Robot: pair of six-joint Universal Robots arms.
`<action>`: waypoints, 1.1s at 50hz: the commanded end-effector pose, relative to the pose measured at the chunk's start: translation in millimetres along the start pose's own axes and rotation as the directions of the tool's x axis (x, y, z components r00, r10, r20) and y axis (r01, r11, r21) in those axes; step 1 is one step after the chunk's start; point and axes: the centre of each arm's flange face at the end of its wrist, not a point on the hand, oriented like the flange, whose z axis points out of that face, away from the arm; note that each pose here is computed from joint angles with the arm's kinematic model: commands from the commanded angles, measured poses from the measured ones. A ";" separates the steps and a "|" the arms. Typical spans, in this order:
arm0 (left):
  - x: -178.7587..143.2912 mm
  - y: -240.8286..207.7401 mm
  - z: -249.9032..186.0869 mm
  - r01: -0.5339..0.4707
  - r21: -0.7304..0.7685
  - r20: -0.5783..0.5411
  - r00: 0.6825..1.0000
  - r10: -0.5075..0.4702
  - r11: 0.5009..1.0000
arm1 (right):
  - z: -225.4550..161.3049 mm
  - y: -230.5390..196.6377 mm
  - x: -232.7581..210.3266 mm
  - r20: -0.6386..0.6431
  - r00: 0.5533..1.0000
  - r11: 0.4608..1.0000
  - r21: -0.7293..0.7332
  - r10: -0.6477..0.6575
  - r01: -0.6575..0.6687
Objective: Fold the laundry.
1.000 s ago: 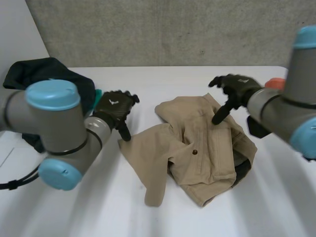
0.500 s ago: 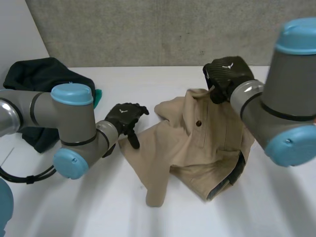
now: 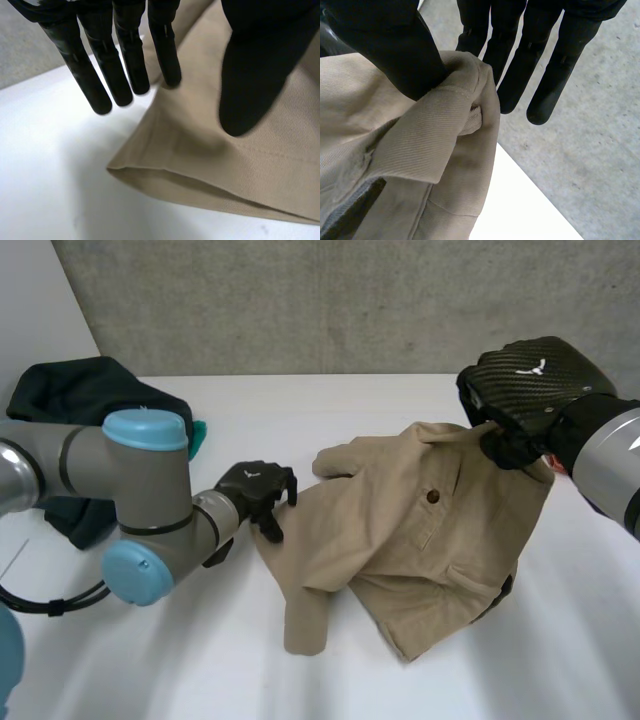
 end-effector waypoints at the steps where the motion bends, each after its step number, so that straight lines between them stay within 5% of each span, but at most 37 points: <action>1: 1.9 -31.3 -23.0 0.033 0.075 0.003 0.999 -0.033 0.997 | 3.5 -2.8 8.9 -0.018 1.000 1.000 0.012 -0.003 0.003; 19: 35.7 -6.5 -132.2 0.133 0.004 -0.038 0.990 -0.133 0.991 | 30.6 15.0 5.1 -0.008 1.000 1.000 -0.003 0.007 -0.007; 34: 89.7 14.7 -104.7 0.154 0.047 -0.155 0.977 -0.145 0.987 | 35.4 26.7 -0.8 0.008 1.000 0.999 -0.031 0.019 -0.018; 45: 88.9 22.8 -51.5 0.119 0.069 0.047 0.991 -0.122 0.991 | 36.8 43.8 -3.9 0.003 0.999 0.998 -0.054 0.044 -0.044; 55: 42.0 -44.6 -60.7 0.132 0.269 0.209 0.959 -0.192 0.954 | 41.4 24.5 7.1 -0.034 0.999 1.000 0.023 0.014 -0.013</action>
